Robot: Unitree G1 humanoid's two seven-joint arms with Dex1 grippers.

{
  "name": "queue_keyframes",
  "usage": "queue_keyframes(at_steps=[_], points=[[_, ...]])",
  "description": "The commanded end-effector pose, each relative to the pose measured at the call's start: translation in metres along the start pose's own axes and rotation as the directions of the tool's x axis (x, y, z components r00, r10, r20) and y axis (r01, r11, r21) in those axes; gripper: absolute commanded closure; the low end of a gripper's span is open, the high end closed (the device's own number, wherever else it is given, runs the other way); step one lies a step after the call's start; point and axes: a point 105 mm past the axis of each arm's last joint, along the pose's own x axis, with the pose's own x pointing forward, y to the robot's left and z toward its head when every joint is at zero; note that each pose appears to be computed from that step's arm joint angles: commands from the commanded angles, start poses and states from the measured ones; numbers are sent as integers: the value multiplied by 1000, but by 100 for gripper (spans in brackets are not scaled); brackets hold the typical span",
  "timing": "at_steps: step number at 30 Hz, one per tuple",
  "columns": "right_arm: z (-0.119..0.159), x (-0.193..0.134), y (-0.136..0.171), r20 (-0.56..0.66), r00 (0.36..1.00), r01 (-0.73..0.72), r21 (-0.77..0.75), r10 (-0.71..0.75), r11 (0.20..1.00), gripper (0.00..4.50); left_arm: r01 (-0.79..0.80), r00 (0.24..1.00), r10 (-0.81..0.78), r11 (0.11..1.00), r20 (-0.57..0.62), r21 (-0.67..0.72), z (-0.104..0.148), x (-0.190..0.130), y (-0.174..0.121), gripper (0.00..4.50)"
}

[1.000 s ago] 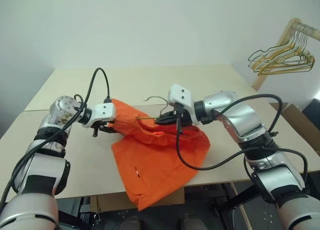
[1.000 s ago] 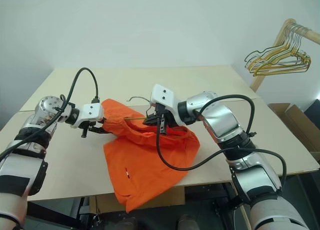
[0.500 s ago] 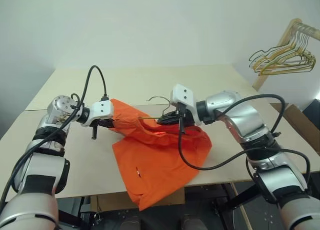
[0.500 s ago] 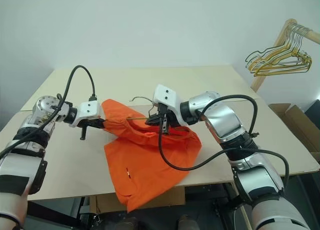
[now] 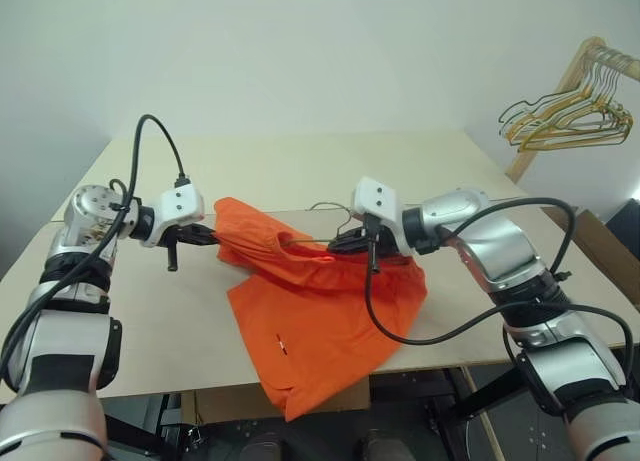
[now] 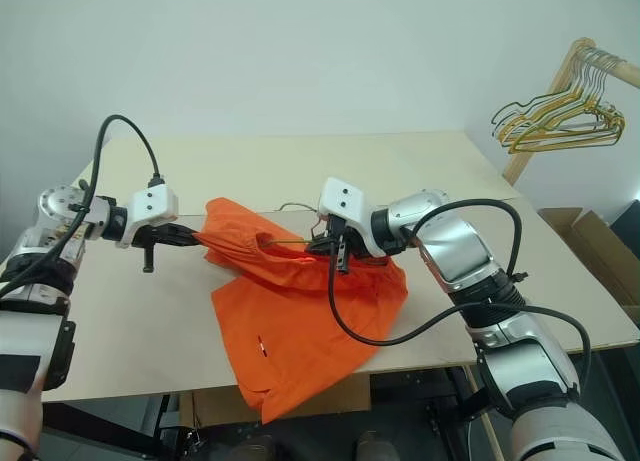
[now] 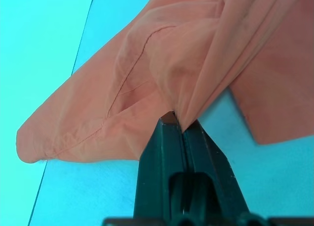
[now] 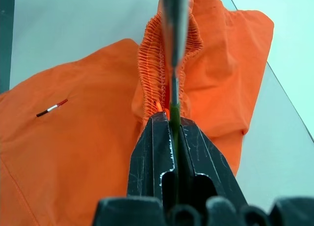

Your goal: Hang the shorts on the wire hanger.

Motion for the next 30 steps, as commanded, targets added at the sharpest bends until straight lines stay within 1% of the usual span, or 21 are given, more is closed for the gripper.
queue_keyframes(at_steps=[1,11,13,16,24,26,29,30], points=[[5,-7,-1,-5,1000,16,-67,-17,998,450,-42,999,41,999,20,14,6,-10,7,447],[-7,-15,-2,-51,998,33,-51,-35,998,450,-50,999,50,999,-7,-16,-5,-16,2,447],[-8,-15,-2,-52,998,35,-49,-37,998,450,-50,999,50,999,-9,-18,-6,-16,2,447],[0,-15,-2,-12,1000,27,-30,-27,999,450,-32,999,32,999,-12,-5,-7,-13,-2,447],[15,-11,-4,33,999,30,-23,-29,999,450,-5,1000,4,1000,25,30,6,-5,-4,447],[17,-12,-5,34,999,31,-23,-30,999,450,-1,999,-1,999,42,52,13,-8,-2,447],[20,-14,-8,25,999,43,-18,-43,999,450,25,996,-33,995,83,94,30,-14,-1,447],[21,-15,-9,23,999,45,-16,-45,999,450,45,993,-56,994,102,104,37,-17,-2,429]])
